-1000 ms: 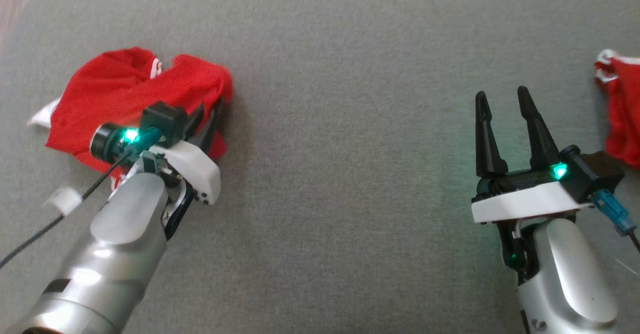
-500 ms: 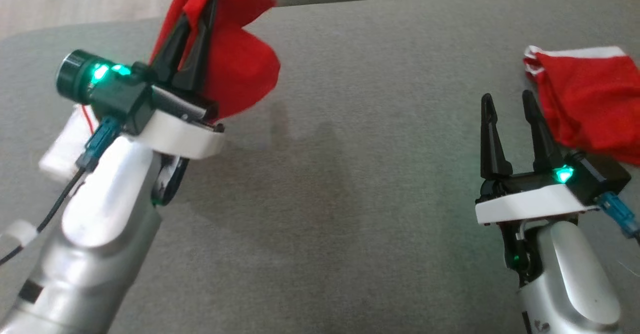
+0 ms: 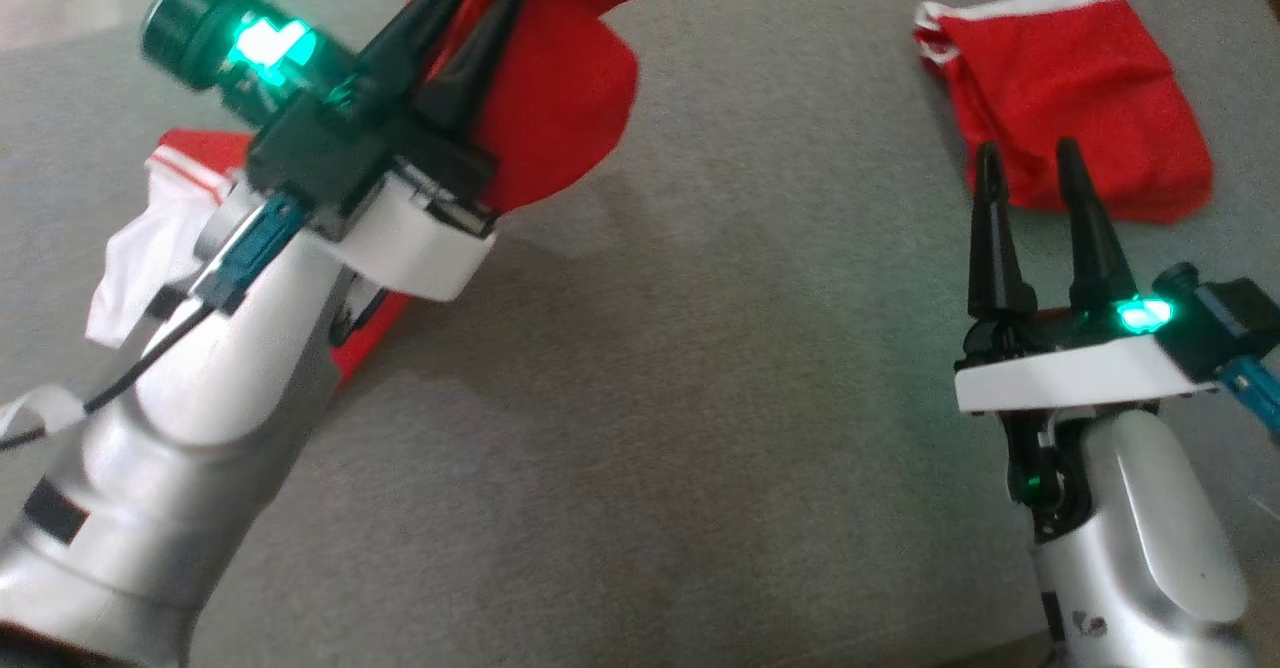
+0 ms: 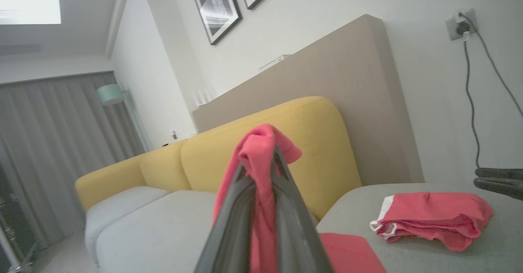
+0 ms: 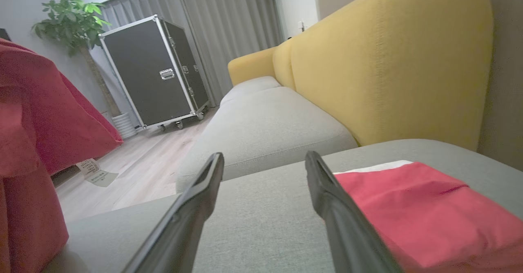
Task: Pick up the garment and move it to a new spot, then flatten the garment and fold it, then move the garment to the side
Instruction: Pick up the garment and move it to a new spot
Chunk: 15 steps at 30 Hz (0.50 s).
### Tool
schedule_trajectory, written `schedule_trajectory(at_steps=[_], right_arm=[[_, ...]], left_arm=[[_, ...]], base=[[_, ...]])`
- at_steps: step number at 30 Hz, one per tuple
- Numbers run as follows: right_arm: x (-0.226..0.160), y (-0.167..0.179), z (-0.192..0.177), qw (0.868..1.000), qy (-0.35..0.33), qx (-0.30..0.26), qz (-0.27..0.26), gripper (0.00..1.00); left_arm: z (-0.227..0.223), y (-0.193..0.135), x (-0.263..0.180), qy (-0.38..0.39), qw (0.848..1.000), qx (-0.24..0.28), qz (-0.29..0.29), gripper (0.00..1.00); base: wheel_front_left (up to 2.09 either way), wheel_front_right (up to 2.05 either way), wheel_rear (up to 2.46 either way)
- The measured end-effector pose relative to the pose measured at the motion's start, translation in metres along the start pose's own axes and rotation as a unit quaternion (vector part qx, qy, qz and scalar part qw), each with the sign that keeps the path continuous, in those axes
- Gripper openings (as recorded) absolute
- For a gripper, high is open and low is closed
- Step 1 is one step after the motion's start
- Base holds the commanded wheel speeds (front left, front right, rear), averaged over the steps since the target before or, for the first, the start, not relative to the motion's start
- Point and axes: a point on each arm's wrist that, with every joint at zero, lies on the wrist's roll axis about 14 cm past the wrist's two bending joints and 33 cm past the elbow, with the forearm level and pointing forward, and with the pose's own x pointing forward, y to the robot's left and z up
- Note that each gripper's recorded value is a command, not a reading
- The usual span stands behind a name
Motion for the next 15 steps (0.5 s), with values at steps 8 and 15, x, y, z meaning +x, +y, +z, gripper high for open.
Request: schedule_trajectory(at_steps=[8, 15], right_arm=[[-0.009, -0.033, 0.003, 0.999, 0.001, -0.008, -0.047, 1.00], [-0.013, -0.042, 0.001, 0.998, 0.005, -0.012, -0.060, 1.00]], left_arm=[[-0.012, -0.050, 0.053, -0.019, 0.996, -0.021, -0.083, 0.00], [-0.063, -0.073, 0.055, 0.067, 0.989, -0.082, -0.101, 1.00]], base=[[0.00, 0.00, 0.00], [0.00, 0.00, 0.00]])
